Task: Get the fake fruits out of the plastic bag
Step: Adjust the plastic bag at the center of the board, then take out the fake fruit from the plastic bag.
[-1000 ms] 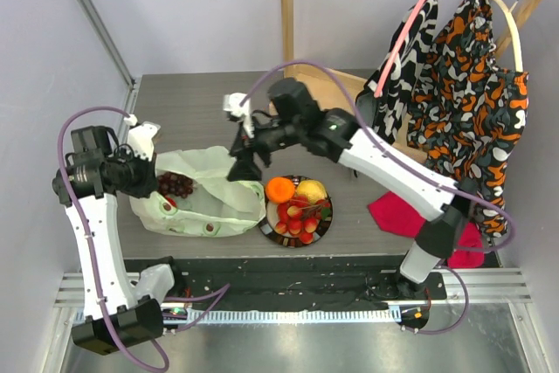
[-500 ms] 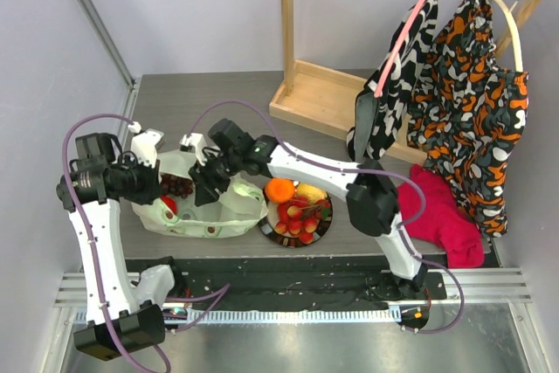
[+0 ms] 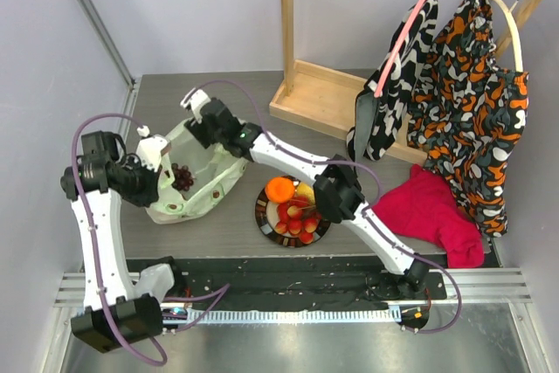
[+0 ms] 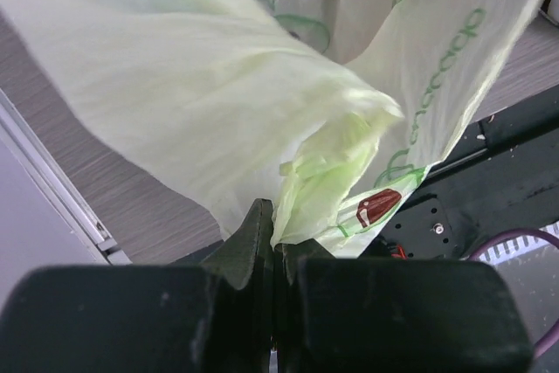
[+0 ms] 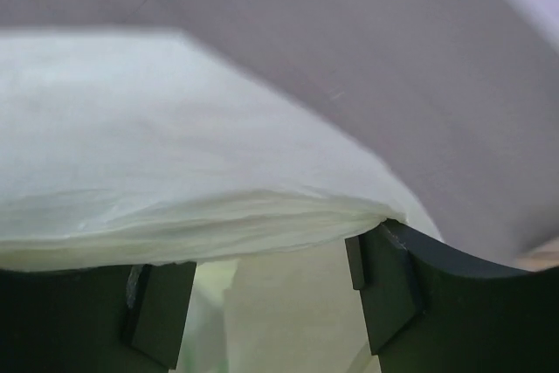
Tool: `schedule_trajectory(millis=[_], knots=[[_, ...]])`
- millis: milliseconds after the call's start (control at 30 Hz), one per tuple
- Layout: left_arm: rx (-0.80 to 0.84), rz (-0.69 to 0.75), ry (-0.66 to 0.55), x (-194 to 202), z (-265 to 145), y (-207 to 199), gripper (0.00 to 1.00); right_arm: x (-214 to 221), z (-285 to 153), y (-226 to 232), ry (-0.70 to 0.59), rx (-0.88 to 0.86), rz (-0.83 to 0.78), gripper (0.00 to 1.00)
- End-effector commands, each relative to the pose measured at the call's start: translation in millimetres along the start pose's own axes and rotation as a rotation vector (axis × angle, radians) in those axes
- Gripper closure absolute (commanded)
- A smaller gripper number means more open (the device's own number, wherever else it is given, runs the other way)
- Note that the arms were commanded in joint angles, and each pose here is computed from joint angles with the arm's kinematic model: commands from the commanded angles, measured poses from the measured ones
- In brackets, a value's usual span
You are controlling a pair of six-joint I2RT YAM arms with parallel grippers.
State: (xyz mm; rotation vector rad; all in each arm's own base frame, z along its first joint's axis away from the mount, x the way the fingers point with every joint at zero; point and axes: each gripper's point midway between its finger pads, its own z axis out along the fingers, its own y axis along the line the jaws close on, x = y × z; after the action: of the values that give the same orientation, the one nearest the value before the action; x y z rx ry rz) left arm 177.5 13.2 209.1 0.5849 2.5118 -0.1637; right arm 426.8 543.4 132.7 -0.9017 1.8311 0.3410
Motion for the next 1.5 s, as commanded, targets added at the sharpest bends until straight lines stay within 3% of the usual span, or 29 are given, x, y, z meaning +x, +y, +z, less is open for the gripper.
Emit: schedule_trajectory(millis=[0, 200, 300, 400, 533, 633, 667, 867, 1067, 1267, 1367, 1467], knots=[[-0.036, 0.025, -0.008, -23.7, -3.2, 24.3, 1.0, -99.0, -22.7, -75.2, -0.264, 0.251, -0.059, 0.29], [-0.101, 0.0, -0.263, -115.4, -23.7, 60.1, 1.0, -95.6, -30.0, -115.1, -0.235, 0.364, -0.145, 0.27], [-0.074, 0.027, -0.304, -125.9, -29.7, 54.1, 1.0, -95.1, -36.5, -131.0, -0.223, 0.365, -0.142, 0.27], [-0.022, 0.08, -0.178, -89.6, -26.9, 36.3, 1.0, -88.2, -45.8, -114.9, -0.172, 0.269, -0.174, 0.23], [0.062, 0.081, 0.124, 0.5, -12.1, 7.8, 1.0, -43.7, -63.9, -30.5, -0.046, -0.004, -0.233, 0.11], [0.031, 0.08, 0.166, 29.1, -15.3, -4.0, 1.0, -45.5, -103.0, 23.9, -0.042, -0.14, -0.232, 0.07], [-0.009, 0.089, 0.167, 35.6, -20.5, -4.8, 1.0, -61.9, -121.5, 31.9, -0.077, -0.176, -0.212, 0.06], [-0.05, 0.018, 0.236, 60.2, -20.0, -9.3, 1.0, -67.1, -160.2, 61.7, -0.07, -0.336, -0.103, 0.06], [-0.071, -0.058, 0.259, 75.7, -9.4, -13.6, 1.0, -58.2, -168.9, 95.9, -0.039, -0.526, -0.048, 0.28], [-0.055, -0.143, 0.254, 76.6, 1.7, -17.6, 1.0, -68.4, -177.2, 119.8, -0.052, -0.667, -0.003, 0.4], [-0.045, -0.198, 0.241, 71.9, 3.6, -20.3, 1.0, -53.3, -171.7, 132.3, -0.014, -0.717, 0.009, 0.39], [-0.061, -0.226, 0.231, 68.7, 3.1, -18.7, 1.0, -35.5, -145.3, 133.4, 0.035, -0.631, 0.051, 0.22]])
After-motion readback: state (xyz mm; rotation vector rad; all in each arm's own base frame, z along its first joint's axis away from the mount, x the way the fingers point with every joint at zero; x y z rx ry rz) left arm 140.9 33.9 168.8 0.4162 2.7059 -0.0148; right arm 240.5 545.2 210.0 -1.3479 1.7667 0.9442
